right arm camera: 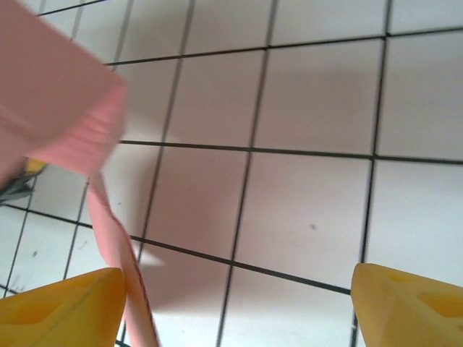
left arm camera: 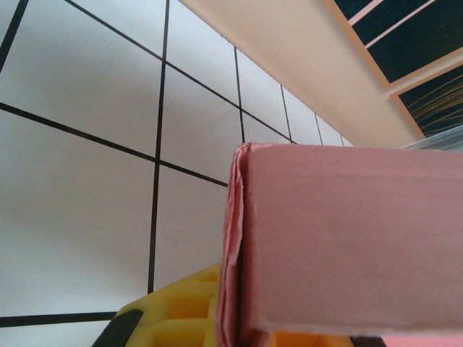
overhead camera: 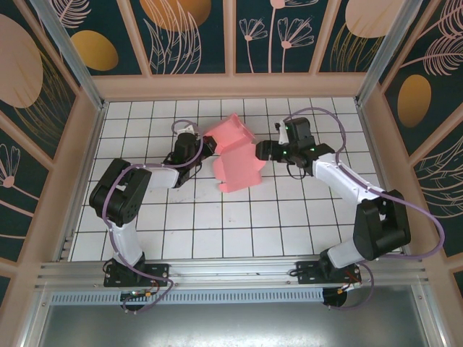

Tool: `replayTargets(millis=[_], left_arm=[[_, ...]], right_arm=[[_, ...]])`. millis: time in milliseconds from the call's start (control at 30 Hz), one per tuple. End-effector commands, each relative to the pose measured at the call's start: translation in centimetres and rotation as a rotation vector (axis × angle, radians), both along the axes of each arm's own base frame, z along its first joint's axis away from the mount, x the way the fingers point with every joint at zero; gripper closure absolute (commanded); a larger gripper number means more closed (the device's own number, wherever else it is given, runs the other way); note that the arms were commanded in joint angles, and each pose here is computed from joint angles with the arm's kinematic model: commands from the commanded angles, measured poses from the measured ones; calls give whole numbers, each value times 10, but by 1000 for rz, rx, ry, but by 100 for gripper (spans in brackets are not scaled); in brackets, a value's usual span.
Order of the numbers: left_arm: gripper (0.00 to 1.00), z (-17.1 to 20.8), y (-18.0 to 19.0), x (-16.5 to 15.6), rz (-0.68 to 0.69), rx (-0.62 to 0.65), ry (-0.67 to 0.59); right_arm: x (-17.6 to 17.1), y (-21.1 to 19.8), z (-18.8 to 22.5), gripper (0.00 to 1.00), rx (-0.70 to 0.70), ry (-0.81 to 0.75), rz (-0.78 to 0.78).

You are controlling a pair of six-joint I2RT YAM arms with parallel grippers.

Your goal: Fold the paper box

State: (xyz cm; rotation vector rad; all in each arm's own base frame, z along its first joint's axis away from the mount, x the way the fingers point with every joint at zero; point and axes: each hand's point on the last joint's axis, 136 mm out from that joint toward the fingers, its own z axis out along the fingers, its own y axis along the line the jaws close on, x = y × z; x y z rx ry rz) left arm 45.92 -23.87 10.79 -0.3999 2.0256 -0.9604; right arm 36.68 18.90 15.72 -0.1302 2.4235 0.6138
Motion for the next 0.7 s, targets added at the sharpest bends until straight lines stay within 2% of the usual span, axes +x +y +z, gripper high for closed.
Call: replayTargets(millis=[0,167,500,667], left_arm=[[100,33,-1,5,3,-99,-59],[100,36,-6,5,-18,-114,-61],[100,41,-3,4,-32,-40,-88],[100,47,-4,3,-46,-19,-107]], right_arm=[[-2,-6,9,19,37,-7,-25],[-1,-6,17,20,59,-21,-10],[-7,8,117,19,189,-317,187],[19,8,147,20,203,-376,190]])
